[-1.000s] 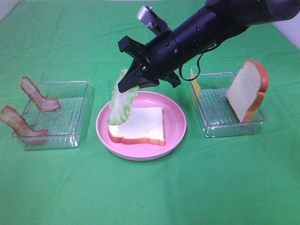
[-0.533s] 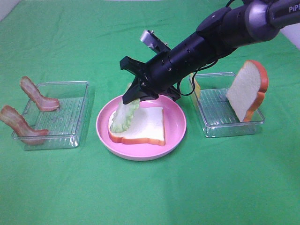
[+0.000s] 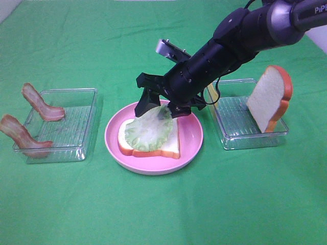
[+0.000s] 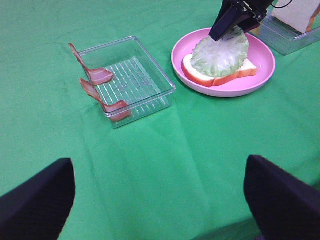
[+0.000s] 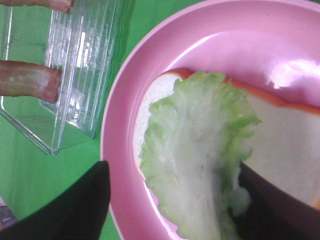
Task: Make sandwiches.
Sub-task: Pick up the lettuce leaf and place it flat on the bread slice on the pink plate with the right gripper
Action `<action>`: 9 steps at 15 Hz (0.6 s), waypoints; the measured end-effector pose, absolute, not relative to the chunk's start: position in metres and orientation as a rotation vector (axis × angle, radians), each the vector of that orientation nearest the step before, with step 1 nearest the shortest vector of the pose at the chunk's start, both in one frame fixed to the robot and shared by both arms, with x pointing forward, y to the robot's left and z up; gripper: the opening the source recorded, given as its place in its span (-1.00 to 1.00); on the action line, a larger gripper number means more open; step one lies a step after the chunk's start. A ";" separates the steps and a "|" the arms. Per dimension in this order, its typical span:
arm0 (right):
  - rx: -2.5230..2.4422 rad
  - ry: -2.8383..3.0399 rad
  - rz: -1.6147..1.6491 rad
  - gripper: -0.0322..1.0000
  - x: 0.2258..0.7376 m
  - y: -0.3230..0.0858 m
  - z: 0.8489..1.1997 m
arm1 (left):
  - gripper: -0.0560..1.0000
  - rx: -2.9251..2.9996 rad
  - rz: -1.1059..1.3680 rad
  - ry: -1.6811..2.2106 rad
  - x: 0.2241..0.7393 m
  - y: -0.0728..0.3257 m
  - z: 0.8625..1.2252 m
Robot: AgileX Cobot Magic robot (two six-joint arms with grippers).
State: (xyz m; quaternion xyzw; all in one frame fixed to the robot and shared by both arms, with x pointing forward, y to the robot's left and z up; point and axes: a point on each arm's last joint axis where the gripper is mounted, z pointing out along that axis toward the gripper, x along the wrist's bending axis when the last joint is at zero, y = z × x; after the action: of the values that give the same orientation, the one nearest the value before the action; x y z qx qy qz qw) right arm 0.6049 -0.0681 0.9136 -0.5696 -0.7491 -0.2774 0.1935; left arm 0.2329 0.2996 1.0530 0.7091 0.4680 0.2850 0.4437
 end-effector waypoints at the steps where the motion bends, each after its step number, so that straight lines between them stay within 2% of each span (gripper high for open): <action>1: -1.591 -2.125 -0.767 0.29 0.605 -0.069 0.913 | 0.74 1.758 0.707 1.160 0.233 0.300 1.053; 5: -1.547 -2.249 -0.747 0.39 0.603 -0.075 0.921 | 0.74 1.758 0.707 1.160 0.233 0.300 1.053; 9: -1.502 -2.421 -0.806 0.39 0.598 -0.085 0.966 | 0.74 1.758 0.707 1.160 0.233 0.300 1.053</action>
State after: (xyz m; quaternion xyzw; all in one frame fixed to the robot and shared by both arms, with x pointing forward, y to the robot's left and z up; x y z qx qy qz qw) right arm 0.5983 -0.0847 0.9663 -0.5052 -0.8143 -0.2712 0.0900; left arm 0.2329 0.2996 1.0530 0.7091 0.4680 0.2850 0.4437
